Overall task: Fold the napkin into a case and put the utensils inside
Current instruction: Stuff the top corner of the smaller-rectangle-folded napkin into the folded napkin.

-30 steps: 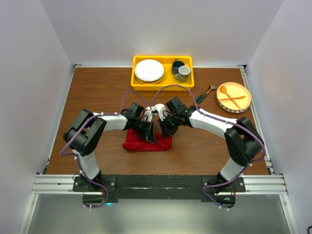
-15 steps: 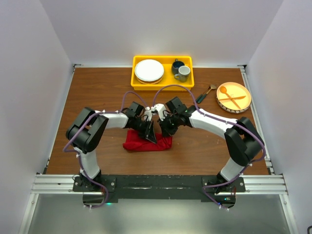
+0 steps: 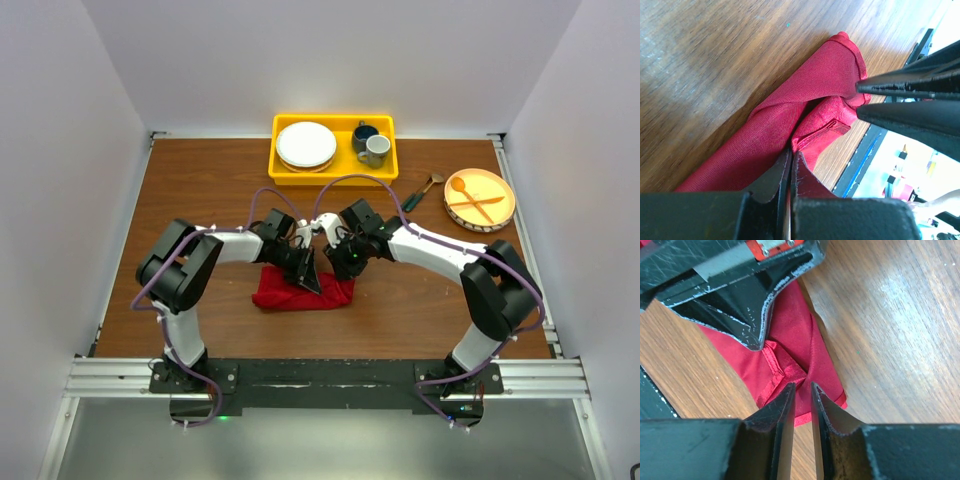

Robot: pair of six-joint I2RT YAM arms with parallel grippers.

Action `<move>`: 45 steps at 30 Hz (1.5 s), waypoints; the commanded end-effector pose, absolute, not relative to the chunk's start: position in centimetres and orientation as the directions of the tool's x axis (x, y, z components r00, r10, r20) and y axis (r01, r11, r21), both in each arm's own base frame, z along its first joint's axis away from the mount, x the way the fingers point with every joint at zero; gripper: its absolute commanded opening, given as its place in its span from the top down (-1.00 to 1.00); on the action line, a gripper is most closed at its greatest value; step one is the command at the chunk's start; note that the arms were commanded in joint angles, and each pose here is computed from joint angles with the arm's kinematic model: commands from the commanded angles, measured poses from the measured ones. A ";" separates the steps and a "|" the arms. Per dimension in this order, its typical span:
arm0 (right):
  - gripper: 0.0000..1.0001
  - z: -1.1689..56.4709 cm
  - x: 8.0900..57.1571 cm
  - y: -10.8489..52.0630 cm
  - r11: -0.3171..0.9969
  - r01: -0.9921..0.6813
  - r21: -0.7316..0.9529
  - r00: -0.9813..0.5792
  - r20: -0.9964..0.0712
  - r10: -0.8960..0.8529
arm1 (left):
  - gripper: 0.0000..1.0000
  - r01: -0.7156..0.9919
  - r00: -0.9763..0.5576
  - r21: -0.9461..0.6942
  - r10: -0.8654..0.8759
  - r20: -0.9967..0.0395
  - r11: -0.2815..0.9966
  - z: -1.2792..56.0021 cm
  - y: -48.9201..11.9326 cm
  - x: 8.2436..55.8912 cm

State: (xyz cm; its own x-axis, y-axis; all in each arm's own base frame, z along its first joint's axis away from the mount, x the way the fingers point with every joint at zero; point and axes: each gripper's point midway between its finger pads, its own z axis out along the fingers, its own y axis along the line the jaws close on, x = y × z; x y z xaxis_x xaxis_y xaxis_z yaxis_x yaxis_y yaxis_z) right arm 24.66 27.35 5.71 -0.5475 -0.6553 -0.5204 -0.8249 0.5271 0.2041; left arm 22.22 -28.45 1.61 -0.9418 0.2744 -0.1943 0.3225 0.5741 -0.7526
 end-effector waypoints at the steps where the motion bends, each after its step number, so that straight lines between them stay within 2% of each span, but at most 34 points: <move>1: 0.53 6.3 25.7 27.2 0.542 -0.826 0.157 -0.534 -0.529 -0.660 | 1.00 0.298 -0.953 -0.662 0.261 -0.158 0.688 -1.9 -26.6 22.6; 13: 0.54 4.2 25.3 27.1 0.552 -0.819 0.153 -0.551 -0.477 -0.685 | 1.00 0.293 -0.953 -0.666 0.261 -0.151 0.686 -2.0 -26.7 22.5; 16: 0.69 4.3 25.6 27.0 0.561 -0.816 0.141 -0.552 -0.481 -0.681 | 1.00 0.292 -0.954 -0.666 0.260 -0.151 0.686 -2.1 -26.7 22.6; 17: 0.85 4.7 25.7 27.1 0.560 -0.817 0.135 -0.546 -0.493 -0.678 | 1.00 0.290 -0.954 -0.668 0.261 -0.147 0.685 -2.1 -26.7 22.5; 19: 1.00 5.3 26.1 27.1 0.567 -0.815 0.122 -0.543 -0.503 -0.672 | 1.00 0.291 -0.954 -0.666 0.262 -0.146 0.687 -2.2 -26.7 22.6; 29: 1.00 8.5 26.1 28.2 0.534 -0.833 0.146 -0.514 -0.561 -0.649 | 1.00 0.274 -0.958 -0.655 0.261 -0.120 0.704 -3.0 -26.4 22.3; 37: 1.00 8.4 24.8 28.2 0.481 -0.860 0.172 -0.486 -0.567 -0.665 | 1.00 0.254 -0.963 -0.664 0.246 -0.109 0.703 -2.8 -26.4 22.8; 45: 1.00 6.1 24.7 28.1 0.475 -0.864 0.166 -0.481 -0.548 -0.684 | 1.00 0.314 -0.948 -0.734 0.241 -0.208 0.602 2.2 -29.3 24.2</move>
State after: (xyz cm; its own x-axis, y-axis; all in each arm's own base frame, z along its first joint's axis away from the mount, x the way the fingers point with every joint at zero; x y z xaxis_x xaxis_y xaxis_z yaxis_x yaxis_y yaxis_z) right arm 24.34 27.14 5.90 -0.5221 -0.6851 -0.5079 -0.8414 0.5111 0.1755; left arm 22.30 -29.06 1.81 -0.9522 0.2722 -0.1389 0.2730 0.5538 -0.7866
